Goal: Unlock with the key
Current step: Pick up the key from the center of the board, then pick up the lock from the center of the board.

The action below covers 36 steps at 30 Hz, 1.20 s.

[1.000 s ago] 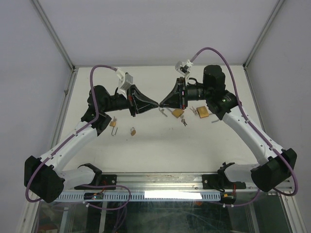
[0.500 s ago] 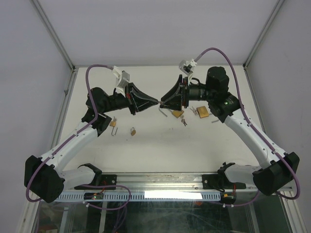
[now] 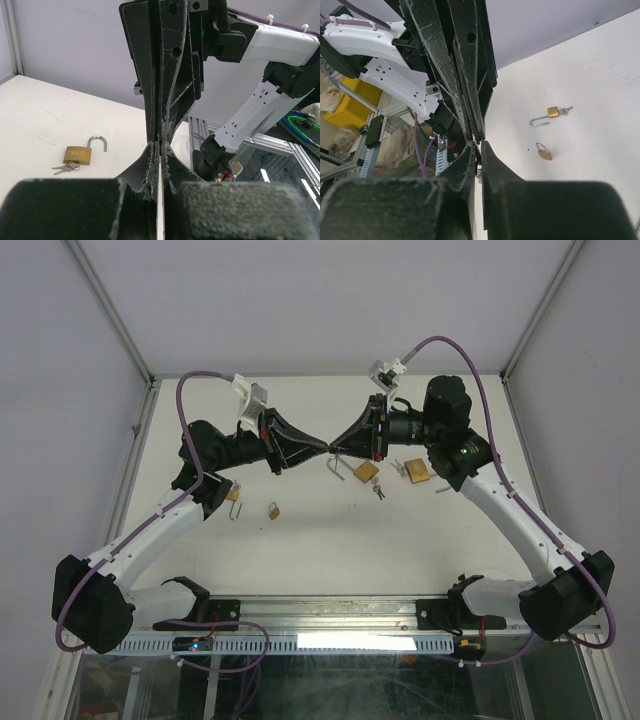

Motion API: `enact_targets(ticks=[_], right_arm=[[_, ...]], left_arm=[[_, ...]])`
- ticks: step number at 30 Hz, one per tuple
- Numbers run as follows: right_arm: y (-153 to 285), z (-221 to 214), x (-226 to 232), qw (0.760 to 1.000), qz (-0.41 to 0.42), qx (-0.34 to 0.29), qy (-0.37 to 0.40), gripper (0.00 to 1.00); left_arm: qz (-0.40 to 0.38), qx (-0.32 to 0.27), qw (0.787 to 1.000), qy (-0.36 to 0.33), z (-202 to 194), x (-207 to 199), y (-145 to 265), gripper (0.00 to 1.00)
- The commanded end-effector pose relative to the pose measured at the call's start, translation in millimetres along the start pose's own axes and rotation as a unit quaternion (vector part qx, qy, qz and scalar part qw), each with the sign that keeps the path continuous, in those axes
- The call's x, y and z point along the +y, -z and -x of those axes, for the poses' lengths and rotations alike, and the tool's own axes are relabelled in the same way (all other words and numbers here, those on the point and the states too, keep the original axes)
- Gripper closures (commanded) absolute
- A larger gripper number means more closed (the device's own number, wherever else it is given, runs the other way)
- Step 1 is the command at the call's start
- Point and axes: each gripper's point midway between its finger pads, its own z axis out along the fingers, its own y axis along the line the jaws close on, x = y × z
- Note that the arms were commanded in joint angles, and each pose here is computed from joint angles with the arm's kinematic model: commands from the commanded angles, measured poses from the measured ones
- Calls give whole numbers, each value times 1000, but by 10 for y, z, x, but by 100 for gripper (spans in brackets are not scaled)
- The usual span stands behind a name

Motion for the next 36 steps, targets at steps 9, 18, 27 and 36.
enact_targets(ticks=[9, 18, 27, 36], right_arm=[[36, 141, 106, 999, 5, -11, 31, 100], [236, -22, 4, 998, -52, 36, 10, 100], [369, -242, -191, 990, -122, 63, -14, 100], [365, -308, -209, 991, -121, 58, -20, 100]], left_arm=[[0, -20, 1000, 1, 80, -40, -13, 100], [22, 32, 999, -8, -61, 193, 297, 1], [240, 325, 914, -42, -822, 1307, 1171, 1], [289, 497, 817, -42, -1799, 1336, 1514, 1]])
